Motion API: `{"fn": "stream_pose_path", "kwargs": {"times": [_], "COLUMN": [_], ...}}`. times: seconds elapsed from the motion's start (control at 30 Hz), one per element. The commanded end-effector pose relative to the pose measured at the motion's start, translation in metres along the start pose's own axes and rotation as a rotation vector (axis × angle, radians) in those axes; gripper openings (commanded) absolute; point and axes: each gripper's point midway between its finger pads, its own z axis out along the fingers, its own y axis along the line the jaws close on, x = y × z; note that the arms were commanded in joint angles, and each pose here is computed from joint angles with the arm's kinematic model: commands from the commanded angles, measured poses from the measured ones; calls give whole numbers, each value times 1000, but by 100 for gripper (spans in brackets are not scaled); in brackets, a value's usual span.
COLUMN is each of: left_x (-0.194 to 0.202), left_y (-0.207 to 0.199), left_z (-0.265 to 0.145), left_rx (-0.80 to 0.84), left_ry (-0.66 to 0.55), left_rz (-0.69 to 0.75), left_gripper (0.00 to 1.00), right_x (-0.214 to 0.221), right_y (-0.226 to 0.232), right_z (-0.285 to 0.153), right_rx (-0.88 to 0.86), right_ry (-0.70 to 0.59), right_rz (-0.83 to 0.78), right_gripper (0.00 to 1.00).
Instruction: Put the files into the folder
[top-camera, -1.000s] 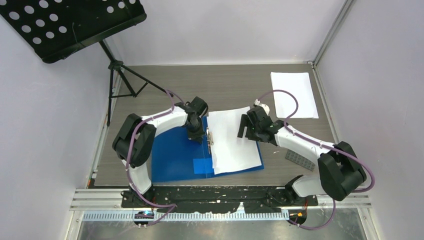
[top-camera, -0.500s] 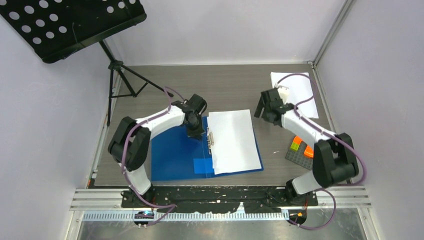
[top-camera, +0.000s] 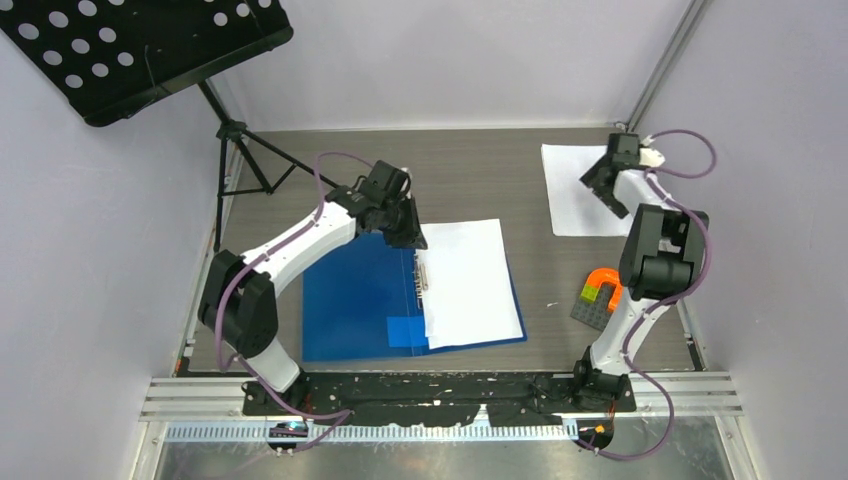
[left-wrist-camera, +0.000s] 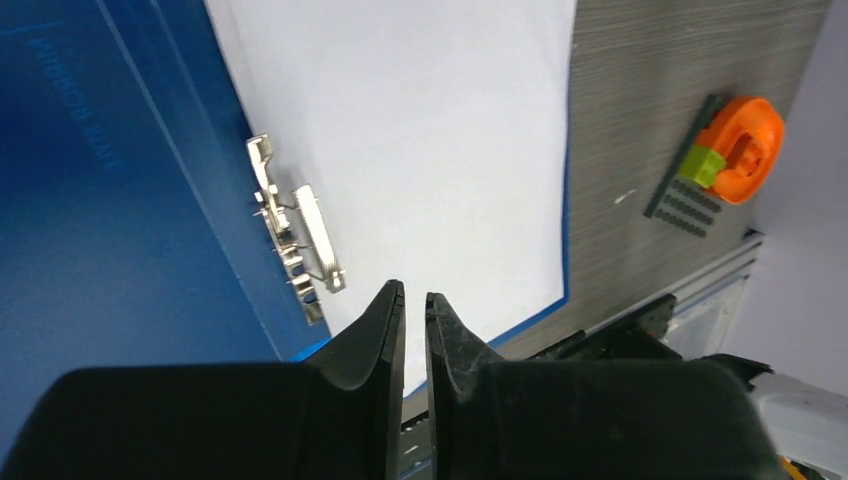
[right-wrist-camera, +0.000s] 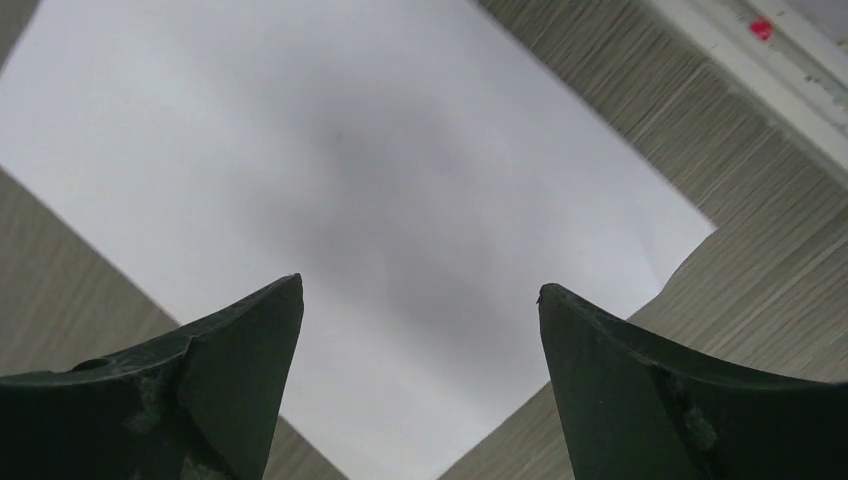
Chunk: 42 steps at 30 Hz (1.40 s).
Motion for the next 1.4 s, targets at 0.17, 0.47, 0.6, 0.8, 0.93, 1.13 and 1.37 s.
{"fn": "stream_pose_path", "kwargs": {"times": [0.17,0.47,0.6,0.8,0.93,1.13,1.37], "left_x": [-29,-37,-40,-38,-37,-38,-44], "left_y": [-57,-69,-71,-74,-75,-79,-82], "left_z": [13,28,26,25,24,24,31], "left_rx": [230,285,299,315,327,347,347], "left_ry": [-10,17,13,20,21,26,24], "left_rz": [-4,-18,-24,-29,-37,-51,-81], "left_gripper": [15,12,12,10,10,9,8], "right_x": [-83,-87,-71,-56,-55,-33,-13], "right_y": [-41,-26,-32,-44,-53,-48,-45], "right_z": [42,75,84,89,87,91,75], "right_rx": [15,-63,-42,1,27,-11,19], "right_ry": [-106,-1,42,90,113,216,241], "right_rz": [362,311,282,270,256,180,19], "right_gripper": [94,95,96,96,96,97,95]}}
